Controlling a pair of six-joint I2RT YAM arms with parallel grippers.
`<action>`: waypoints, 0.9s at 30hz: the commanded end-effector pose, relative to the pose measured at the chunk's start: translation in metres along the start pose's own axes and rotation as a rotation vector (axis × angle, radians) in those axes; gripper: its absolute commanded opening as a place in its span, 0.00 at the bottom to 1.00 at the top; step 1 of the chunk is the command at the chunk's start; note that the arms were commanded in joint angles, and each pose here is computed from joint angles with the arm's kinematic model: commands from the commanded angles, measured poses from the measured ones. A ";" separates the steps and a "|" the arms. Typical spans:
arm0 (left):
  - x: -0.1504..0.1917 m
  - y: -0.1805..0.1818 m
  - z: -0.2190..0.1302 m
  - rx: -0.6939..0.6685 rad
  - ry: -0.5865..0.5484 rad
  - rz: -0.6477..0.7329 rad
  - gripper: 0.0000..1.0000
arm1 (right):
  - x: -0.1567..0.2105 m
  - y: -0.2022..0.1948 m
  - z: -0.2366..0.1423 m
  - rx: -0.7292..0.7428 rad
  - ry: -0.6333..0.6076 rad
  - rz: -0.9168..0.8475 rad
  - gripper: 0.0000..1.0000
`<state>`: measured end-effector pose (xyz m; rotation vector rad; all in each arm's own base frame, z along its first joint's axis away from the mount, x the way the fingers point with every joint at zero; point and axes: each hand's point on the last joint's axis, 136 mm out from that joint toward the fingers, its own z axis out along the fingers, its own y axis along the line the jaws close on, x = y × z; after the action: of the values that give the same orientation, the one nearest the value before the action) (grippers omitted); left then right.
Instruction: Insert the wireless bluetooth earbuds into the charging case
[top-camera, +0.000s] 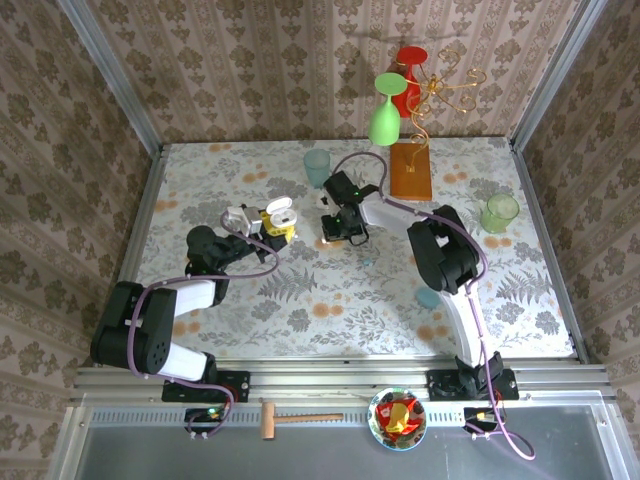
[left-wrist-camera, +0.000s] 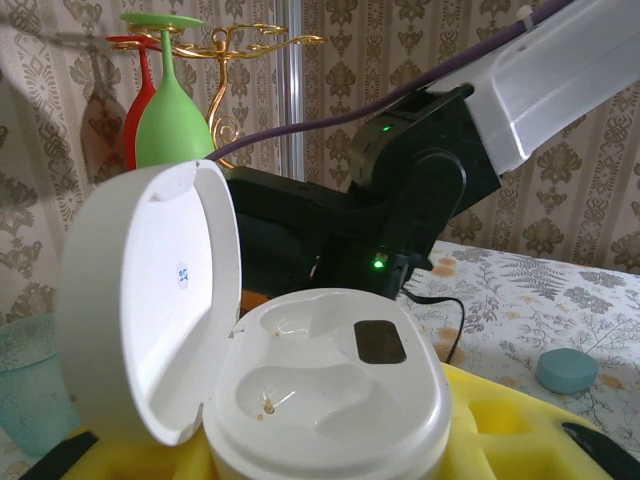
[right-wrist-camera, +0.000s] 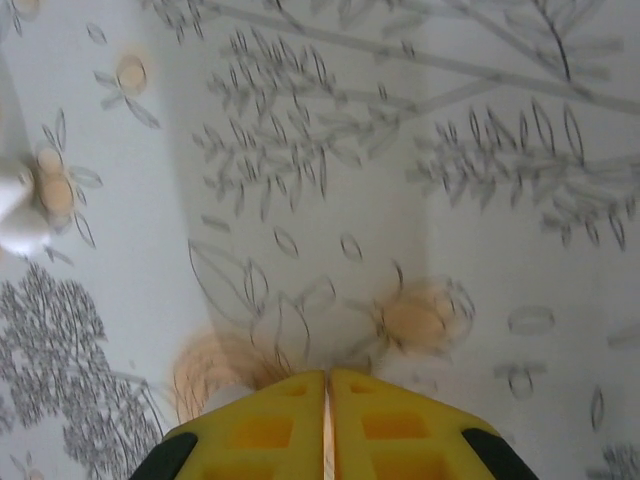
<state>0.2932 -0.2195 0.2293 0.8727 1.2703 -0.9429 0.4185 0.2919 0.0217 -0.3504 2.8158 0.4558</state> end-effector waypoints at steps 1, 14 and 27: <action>-0.016 -0.007 -0.002 0.027 -0.034 0.057 0.24 | 0.018 -0.002 -0.021 0.029 0.025 -0.008 0.10; -0.016 0.016 -0.010 -0.114 -0.043 0.085 0.24 | -0.008 0.011 -0.042 0.126 -0.123 -0.077 0.39; -0.019 0.024 -0.017 -0.168 -0.049 0.097 0.24 | -0.024 0.051 -0.004 0.130 -0.079 -0.176 0.40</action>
<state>0.3078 -0.2008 0.2364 0.7815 1.2761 -0.8227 0.4289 0.3454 0.0546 -0.4927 2.6643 0.3396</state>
